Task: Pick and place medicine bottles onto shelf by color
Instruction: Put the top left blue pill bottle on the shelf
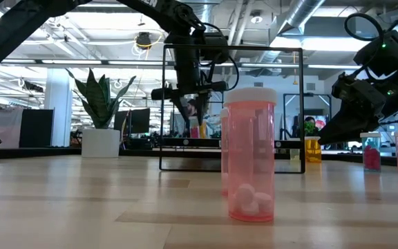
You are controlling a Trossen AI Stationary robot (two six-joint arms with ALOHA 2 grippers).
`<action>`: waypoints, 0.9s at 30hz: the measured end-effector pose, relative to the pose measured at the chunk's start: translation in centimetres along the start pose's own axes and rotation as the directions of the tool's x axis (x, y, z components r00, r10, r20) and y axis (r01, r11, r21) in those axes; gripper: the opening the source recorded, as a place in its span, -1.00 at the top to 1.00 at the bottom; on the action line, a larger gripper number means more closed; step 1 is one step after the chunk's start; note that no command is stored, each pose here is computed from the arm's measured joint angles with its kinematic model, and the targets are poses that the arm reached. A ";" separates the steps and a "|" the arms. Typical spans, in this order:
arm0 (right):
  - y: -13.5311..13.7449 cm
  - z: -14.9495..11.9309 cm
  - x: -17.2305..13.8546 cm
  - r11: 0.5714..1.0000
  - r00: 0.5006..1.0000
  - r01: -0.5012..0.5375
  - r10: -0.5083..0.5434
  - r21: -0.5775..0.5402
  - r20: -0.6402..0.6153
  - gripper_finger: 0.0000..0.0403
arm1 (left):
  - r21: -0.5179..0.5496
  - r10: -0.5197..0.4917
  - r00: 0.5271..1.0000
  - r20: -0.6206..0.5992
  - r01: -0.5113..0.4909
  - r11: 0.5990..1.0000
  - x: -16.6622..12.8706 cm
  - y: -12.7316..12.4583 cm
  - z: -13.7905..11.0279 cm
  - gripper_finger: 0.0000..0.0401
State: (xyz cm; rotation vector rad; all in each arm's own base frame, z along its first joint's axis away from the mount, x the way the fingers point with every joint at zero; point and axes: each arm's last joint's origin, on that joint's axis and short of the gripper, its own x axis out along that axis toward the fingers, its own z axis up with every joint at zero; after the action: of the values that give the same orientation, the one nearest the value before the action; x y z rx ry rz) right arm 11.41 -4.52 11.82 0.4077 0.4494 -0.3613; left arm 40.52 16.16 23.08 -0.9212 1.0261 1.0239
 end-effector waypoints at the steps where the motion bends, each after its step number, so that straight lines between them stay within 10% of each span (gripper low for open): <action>1: 0.0 0.0 0.0 1.000 1.000 0.000 0.000 0.000 0.000 -0.22 | 0.000 -0.001 1.000 -0.001 0.001 1.000 0.0 0.0 0.0 0.45; 27: 0.0 0.0 0.0 1.000 1.000 0.000 0.000 0.000 0.000 -0.22 | 0.004 -0.009 1.000 0.013 0.009 1.000 0.0 -0.1 0.1 0.44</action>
State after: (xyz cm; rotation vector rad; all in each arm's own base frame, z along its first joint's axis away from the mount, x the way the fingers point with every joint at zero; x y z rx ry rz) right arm 11.42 -4.52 11.82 0.4081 0.4491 -0.3610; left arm 40.65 16.23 23.10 -0.9145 1.0123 1.0191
